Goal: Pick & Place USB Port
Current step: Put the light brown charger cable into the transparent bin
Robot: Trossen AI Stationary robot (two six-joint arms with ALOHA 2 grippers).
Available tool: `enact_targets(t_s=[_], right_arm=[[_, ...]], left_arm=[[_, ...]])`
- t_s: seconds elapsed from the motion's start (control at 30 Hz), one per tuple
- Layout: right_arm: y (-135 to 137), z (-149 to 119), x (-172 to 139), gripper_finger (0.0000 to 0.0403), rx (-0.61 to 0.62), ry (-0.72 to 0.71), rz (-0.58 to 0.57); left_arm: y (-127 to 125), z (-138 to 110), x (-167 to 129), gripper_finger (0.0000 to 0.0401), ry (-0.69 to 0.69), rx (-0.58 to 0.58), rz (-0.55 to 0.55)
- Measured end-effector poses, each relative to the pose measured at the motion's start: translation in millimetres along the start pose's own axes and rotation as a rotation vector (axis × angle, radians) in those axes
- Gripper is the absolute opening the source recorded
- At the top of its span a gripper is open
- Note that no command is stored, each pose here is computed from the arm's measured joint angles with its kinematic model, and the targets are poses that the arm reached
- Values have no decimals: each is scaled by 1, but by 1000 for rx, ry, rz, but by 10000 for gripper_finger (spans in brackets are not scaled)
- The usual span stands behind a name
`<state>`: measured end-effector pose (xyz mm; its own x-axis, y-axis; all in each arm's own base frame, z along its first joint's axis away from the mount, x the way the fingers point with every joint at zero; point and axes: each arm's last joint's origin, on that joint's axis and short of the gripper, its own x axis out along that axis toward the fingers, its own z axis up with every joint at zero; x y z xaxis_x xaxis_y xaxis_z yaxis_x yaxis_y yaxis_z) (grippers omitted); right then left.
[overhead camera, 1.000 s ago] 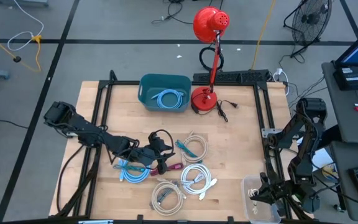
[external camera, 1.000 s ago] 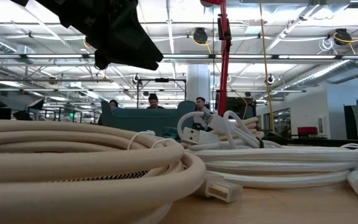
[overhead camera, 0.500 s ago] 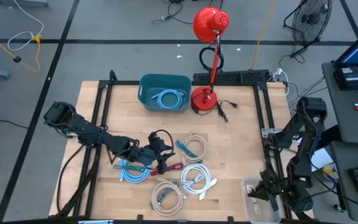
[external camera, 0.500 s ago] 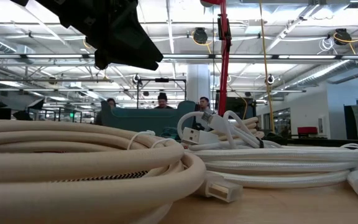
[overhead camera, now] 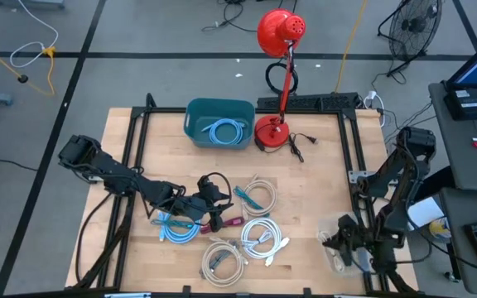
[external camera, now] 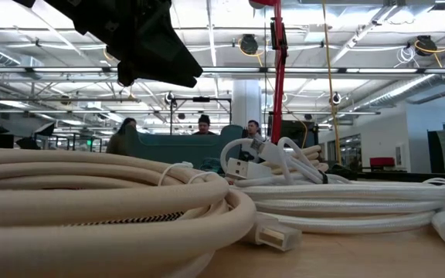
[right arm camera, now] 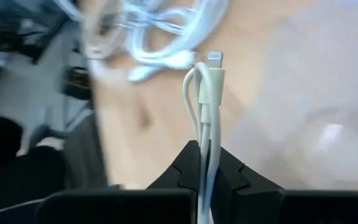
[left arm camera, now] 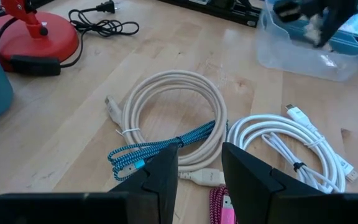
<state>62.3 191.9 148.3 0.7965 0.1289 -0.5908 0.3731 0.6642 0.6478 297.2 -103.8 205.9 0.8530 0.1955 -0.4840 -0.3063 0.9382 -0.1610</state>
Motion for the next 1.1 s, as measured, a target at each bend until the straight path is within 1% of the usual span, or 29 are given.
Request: enact_targets(t_s=[0.13,0.23,0.47,0.8,0.93,1.1], right_arm=[[-1,5,6,3,20,68,-76],[-1,7,9,3,27,89,-97],[2,9,8,3,3,93,-73],[10,19,0,4,-15,32,11],[9,23,1,4,-8,34,-5],[8,28,5,3,4,77,-50]], left_arm=[[0,0,0,127,0,0,0],[0,-1,0,127,4,3,2],[0,-1,0,127,5,3,2],[0,0,0,127,4,2,2],[0,-1,0,127,4,3,2],[0,-1,0,127,9,6,5]])
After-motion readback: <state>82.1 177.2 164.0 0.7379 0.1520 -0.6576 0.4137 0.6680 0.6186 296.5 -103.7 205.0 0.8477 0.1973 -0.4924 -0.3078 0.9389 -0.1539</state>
